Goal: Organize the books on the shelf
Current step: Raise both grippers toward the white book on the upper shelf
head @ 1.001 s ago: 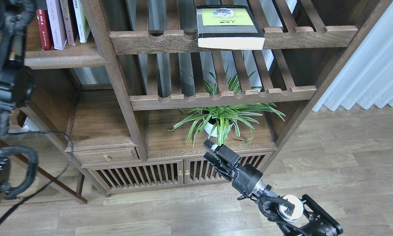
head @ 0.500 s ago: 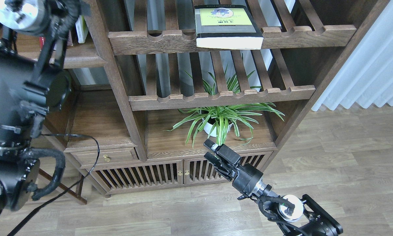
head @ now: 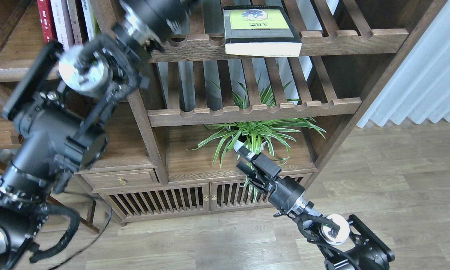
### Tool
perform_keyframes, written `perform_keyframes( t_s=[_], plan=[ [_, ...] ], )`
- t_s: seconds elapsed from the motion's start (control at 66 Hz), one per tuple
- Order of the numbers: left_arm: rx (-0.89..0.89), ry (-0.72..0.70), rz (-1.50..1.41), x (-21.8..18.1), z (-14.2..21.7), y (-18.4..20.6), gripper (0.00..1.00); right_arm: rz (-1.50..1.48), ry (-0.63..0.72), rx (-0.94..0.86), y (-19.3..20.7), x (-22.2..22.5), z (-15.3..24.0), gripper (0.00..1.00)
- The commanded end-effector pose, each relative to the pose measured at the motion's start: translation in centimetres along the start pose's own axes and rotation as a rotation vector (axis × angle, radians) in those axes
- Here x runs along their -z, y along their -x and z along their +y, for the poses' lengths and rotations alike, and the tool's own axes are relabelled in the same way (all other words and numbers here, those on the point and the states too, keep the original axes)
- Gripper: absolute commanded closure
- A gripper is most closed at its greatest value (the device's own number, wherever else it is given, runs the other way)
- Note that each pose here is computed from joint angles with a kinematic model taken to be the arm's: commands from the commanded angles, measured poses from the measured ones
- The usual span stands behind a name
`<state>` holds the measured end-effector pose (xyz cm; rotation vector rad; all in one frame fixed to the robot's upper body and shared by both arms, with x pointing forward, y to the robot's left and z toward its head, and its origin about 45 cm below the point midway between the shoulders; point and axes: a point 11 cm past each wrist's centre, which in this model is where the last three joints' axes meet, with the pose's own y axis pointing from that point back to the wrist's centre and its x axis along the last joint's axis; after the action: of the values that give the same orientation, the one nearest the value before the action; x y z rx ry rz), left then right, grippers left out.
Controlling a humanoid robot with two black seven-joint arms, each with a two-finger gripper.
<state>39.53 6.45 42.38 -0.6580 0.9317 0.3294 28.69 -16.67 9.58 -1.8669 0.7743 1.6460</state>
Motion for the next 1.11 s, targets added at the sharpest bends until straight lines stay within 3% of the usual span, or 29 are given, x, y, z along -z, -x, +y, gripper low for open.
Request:
perform_keyframes(
  t_s=[0.0,0.44,0.743,1.092],
  plan=[
    [-0.015,-0.025,0.022,1.6,0.9,-1.6,0.06,0.014,-0.031,0.042,1.3,1.3,-0.5,0.04],
    [-0.014,-0.099,0.086,6.9,4.1,-5.3,0.08,0.078,-0.13,0.193,6.6,5.5,-1.6,0.05],
    [-0.001,-0.091,0.113,8.0,5.6,-6.3,0.08,0.11,-0.17,0.248,8.8,7.0,-2.6,0.05],
    [-0.071,-0.07,0.026,5.9,13.3,-9.7,0.08,0.126,-0.173,0.279,10.0,7.4,-3.1,0.05]
  ],
)
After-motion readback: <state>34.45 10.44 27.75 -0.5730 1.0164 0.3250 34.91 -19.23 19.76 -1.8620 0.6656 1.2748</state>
